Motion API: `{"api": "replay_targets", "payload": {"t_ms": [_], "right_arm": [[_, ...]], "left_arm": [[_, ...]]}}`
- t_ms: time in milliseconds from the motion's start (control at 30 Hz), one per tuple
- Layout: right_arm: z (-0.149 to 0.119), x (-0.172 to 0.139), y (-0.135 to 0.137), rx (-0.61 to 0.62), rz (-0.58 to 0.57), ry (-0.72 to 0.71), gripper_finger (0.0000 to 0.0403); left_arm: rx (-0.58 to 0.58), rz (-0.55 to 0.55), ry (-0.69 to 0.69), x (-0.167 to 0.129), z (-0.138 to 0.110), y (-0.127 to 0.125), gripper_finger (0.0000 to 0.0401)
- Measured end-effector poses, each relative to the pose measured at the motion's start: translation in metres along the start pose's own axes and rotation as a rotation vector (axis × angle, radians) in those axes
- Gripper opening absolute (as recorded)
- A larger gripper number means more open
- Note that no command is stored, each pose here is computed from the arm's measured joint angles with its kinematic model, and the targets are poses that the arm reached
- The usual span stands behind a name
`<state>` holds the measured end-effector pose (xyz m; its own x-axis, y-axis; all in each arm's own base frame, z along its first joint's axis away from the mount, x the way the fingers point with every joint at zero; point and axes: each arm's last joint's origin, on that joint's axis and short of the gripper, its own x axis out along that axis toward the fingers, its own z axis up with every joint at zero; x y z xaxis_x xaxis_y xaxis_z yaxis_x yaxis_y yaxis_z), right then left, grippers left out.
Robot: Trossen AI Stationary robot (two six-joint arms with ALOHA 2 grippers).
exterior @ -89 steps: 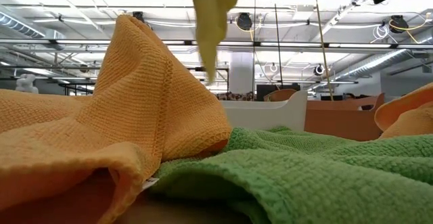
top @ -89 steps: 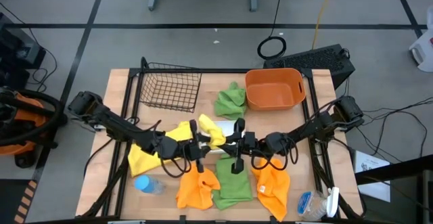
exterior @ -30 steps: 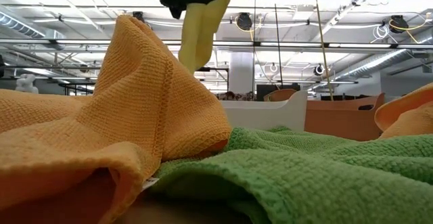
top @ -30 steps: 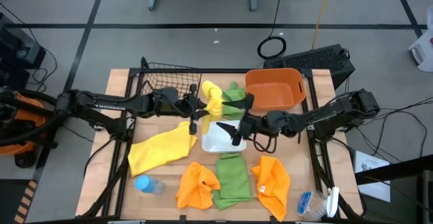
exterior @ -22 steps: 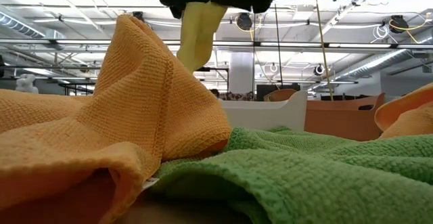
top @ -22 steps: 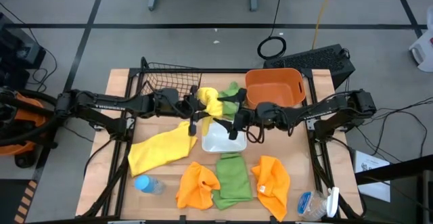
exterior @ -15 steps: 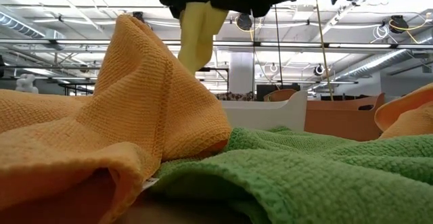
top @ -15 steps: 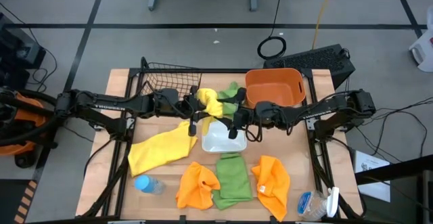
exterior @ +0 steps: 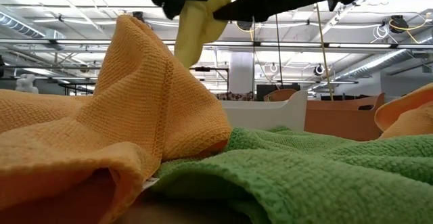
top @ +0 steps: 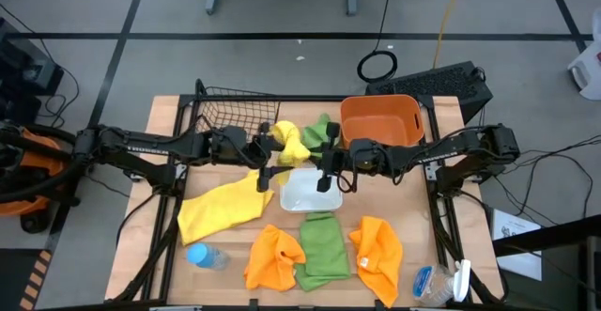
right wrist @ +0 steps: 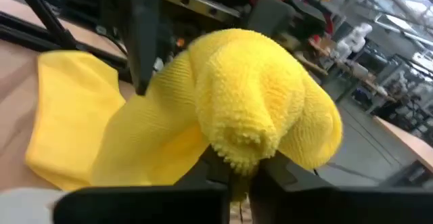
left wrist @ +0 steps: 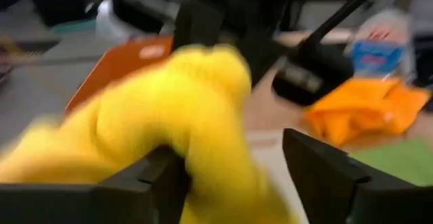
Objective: Sort microfiber towel by color & place in baskets
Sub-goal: Put the right yellow microfiber cloth into the orange bin
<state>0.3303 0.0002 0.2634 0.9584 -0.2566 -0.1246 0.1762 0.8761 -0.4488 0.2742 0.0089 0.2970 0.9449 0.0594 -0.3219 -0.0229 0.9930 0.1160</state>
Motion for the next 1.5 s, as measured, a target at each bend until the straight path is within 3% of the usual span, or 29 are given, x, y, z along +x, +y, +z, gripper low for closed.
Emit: {"api": "replay_targets", "payload": {"t_ms": [300, 533, 767, 1000, 1500], "right_arm": [[0.000, -0.007, -0.005, -0.017, -0.134, 0.105, 0.0007], [0.012, -0.032, -0.021, -0.027, -0.222, 0.168, 0.0005], [0.025, -0.070, -0.043, 0.014, -0.284, 0.211, 0.0005], [0.039, -0.100, -0.059, 0.063, -0.308, 0.154, 0.0005], [0.042, -0.106, -0.067, 0.056, -0.335, 0.126, 0.0004]], "left_arm": [[-0.009, 0.188, 0.111, -0.050, 0.001, 0.001, 0.0267], [-0.043, 0.219, 0.167, -0.075, -0.003, 0.003, 0.0267], [-0.033, 0.216, 0.224, -0.073, -0.023, 0.001, 0.0267], [-0.027, 0.215, 0.258, -0.068, -0.038, -0.001, 0.0267], [-0.071, 0.219, 0.295, -0.064, -0.055, -0.003, 0.0267]]}}
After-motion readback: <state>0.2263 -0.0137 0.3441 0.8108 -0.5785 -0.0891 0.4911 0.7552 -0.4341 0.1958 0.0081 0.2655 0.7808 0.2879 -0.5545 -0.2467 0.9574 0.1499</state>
